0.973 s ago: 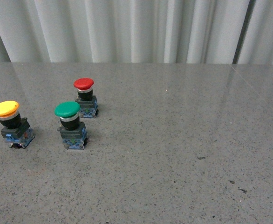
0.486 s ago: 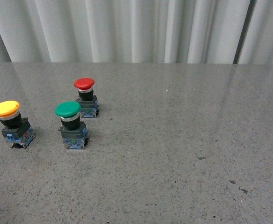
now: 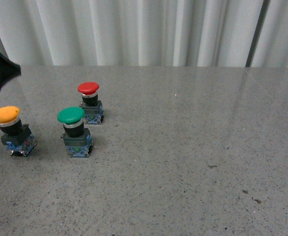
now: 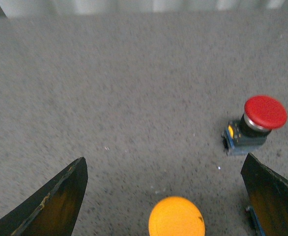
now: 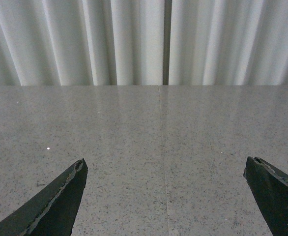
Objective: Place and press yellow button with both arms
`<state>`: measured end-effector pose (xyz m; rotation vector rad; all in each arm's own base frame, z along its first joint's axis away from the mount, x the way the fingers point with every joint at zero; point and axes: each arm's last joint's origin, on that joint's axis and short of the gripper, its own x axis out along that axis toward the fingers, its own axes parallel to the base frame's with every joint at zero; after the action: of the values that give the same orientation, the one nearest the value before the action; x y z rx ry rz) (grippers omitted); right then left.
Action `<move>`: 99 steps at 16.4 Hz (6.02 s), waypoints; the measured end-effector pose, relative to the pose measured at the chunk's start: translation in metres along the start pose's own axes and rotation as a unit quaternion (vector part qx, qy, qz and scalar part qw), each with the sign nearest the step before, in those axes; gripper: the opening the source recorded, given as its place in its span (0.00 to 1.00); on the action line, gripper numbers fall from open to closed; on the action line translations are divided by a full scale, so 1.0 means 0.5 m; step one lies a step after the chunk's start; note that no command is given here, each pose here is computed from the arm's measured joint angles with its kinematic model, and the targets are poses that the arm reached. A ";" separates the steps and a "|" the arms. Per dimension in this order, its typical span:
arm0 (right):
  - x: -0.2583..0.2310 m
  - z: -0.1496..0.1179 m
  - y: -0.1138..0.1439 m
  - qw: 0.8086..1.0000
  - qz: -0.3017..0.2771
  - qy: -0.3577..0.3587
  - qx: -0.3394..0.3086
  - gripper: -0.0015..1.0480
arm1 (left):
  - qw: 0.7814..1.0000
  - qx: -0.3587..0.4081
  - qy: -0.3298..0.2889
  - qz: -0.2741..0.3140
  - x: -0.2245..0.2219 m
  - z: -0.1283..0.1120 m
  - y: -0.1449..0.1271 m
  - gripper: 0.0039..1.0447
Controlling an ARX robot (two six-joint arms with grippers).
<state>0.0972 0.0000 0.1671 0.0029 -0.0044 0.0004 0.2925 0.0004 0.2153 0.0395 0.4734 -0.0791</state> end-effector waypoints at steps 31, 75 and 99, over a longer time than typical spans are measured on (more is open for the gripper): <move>0.000 0.000 0.000 1.000 0.000 0.000 0.000 0.94 | 0.985 0.035 -0.056 -0.157 -0.007 0.133 -0.308 0.36; 0.000 0.000 0.000 1.000 0.000 0.000 0.000 0.94 | 0.969 -0.013 -0.242 0.050 -0.197 -0.010 -0.109 0.51; 0.000 0.000 0.000 1.000 0.000 0.000 0.000 0.94 | 0.969 -0.019 -0.242 0.039 -0.276 -0.240 -0.033 0.04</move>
<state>0.0972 0.0000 0.1671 0.0029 -0.0044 0.0004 0.1143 0.0000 0.1713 0.0013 -0.0154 0.0000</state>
